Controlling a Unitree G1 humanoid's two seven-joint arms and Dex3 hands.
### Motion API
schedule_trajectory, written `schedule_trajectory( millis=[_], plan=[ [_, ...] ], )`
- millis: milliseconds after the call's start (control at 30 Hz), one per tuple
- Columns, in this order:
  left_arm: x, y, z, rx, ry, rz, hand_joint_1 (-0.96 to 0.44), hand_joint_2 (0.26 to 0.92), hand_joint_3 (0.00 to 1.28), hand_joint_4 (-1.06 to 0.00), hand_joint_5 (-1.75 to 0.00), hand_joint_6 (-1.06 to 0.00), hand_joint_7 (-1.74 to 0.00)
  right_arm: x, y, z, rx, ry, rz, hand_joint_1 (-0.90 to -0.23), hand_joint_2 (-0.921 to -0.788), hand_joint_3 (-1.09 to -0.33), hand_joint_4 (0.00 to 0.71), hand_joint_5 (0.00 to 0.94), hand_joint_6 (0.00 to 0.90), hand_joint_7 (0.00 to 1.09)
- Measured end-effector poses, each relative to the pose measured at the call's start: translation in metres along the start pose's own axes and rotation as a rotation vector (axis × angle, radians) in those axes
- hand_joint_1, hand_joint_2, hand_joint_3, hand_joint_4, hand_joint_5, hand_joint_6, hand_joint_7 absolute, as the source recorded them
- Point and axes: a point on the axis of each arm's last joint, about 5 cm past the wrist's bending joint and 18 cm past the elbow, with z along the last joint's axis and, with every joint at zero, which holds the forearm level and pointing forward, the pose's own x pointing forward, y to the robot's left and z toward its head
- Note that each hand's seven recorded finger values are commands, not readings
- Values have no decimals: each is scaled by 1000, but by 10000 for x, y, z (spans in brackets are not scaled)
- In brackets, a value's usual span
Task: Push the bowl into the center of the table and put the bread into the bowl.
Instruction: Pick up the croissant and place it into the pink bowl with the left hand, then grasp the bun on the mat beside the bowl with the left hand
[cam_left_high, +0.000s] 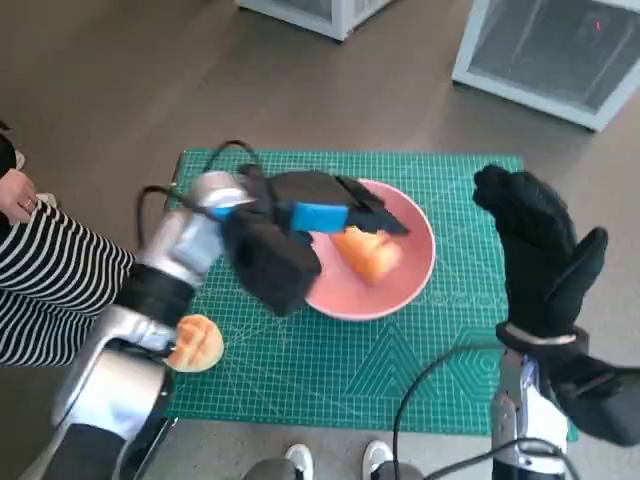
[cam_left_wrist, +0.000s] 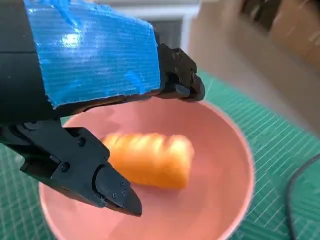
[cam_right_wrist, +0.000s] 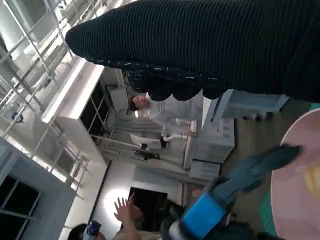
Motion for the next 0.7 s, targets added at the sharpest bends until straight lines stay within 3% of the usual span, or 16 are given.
schedule_trajectory(
  millis=[200,433,700],
  plan=[
    [-498,113,-79,45,5,94,-390,716,5,-128,-8,-268,-63,1,12,-2,-8,3,7,-692,-921,-648,144,1,54,460],
    [-1083,263,-80,99,60,159,-507,773,27,-123,-3,-270,-63,5,26,-9,-2,6,11,-696,-921,-647,144,1,54,461],
    [-1567,181,-74,13,118,153,-475,773,18,-158,-15,-316,-92,9,32,-19,8,13,13,-697,-921,-645,144,1,53,461]
  ],
)
